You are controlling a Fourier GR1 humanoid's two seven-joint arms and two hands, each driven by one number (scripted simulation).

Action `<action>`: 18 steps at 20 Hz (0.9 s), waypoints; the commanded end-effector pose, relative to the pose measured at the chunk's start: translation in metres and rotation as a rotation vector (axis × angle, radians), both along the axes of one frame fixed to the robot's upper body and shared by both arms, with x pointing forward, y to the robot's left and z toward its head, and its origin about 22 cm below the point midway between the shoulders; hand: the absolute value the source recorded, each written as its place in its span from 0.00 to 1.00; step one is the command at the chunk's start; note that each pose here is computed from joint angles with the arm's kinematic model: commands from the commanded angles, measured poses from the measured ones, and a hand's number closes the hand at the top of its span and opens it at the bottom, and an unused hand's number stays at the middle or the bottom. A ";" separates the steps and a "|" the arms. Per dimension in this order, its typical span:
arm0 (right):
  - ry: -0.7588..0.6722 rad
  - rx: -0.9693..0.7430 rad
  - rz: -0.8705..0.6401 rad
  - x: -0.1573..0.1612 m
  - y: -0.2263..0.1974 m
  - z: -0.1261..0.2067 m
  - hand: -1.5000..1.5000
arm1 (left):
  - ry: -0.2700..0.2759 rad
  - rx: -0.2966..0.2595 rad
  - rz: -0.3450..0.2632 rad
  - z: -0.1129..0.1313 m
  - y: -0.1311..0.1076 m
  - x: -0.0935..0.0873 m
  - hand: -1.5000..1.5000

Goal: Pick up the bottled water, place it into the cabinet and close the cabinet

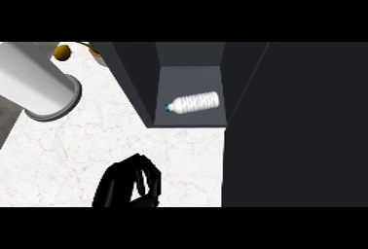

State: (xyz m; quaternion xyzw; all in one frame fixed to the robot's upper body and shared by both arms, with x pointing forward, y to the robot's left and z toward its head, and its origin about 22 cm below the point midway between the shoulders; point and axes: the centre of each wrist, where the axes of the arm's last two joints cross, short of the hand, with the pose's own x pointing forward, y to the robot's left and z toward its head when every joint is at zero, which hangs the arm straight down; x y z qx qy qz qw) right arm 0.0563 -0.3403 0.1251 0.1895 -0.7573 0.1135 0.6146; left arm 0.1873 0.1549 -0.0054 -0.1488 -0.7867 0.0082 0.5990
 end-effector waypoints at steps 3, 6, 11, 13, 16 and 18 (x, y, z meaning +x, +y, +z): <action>-0.042 -0.159 0.227 -0.009 0.035 0.041 1.00 | -0.003 0.053 0.029 0.005 0.044 -0.021 1.00; -0.103 -0.148 0.241 -0.006 0.045 0.043 1.00 | -0.033 0.054 0.030 0.019 0.077 -0.020 1.00; -0.157 -0.156 0.283 -0.009 0.051 0.052 1.00 | -0.012 0.013 0.032 0.030 0.099 -0.030 0.00; -0.164 -0.140 0.325 -0.008 0.058 0.053 1.00 | -0.039 -0.002 0.035 0.038 0.105 -0.032 0.00; -0.148 -0.139 0.349 -0.005 0.062 0.052 1.00 | -0.048 0.019 0.068 0.046 0.124 -0.034 0.00; -0.133 -0.154 0.382 -0.003 0.063 0.051 1.00 | -0.060 0.034 0.100 0.056 0.139 -0.034 0.00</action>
